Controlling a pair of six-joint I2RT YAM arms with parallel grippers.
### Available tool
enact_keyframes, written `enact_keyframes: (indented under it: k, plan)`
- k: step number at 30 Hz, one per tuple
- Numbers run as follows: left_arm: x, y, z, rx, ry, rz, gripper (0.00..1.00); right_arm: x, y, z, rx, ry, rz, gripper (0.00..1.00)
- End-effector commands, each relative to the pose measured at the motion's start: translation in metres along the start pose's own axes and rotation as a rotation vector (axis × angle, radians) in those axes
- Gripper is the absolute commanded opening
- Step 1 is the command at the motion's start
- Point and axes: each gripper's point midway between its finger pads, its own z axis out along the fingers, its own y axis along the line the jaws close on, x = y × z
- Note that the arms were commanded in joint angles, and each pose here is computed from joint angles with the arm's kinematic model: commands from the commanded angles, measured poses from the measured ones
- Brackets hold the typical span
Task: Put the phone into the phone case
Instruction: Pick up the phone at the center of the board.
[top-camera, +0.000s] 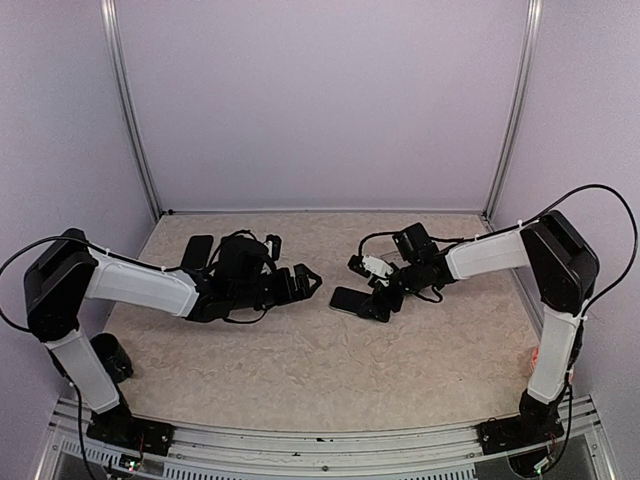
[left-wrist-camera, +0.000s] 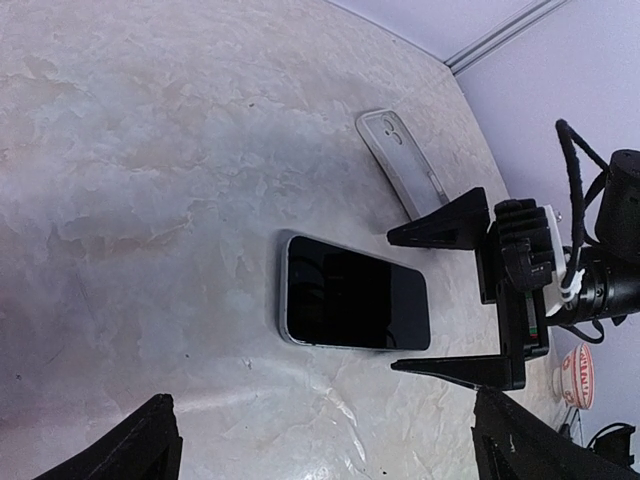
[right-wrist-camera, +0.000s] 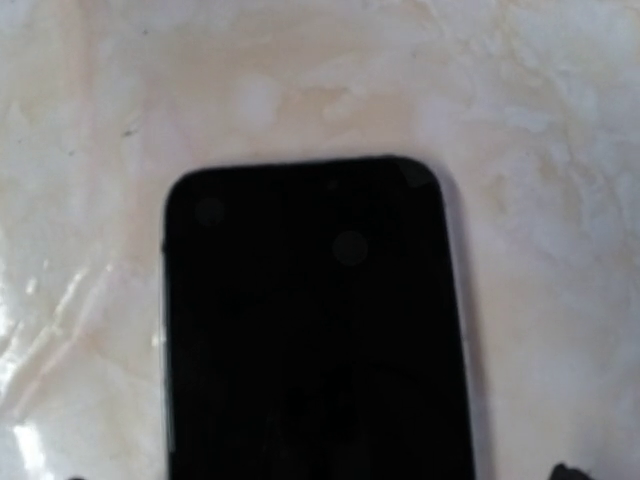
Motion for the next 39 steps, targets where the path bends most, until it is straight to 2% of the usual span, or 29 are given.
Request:
enact_keyframes:
  k: [1,12,17,28,33,39]
  plan:
    - [0.002,-0.005,0.004,0.022,0.003,0.007,0.99,0.011,-0.003,0.006,-0.018,0.053,0.017,0.99]
    - [0.002,-0.005,0.006,0.019,0.005,0.004,0.99,0.027,-0.005,0.017,-0.02,0.119,0.03,0.99]
    - [0.001,-0.006,0.008,0.019,0.005,0.003,0.99,0.029,-0.003,0.019,-0.037,0.132,0.034,0.94]
    - [0.003,-0.005,0.004,0.021,0.015,-0.018,0.99,0.03,0.005,0.021,-0.091,0.135,0.045,0.74]
    - [-0.006,-0.004,-0.009,0.028,-0.052,-0.016,0.99,0.025,0.01,0.019,-0.109,0.117,0.049,0.52]
    - [-0.014,-0.01,-0.02,0.083,-0.08,-0.023,0.99,0.013,0.016,0.014,-0.094,0.074,0.015,0.51]
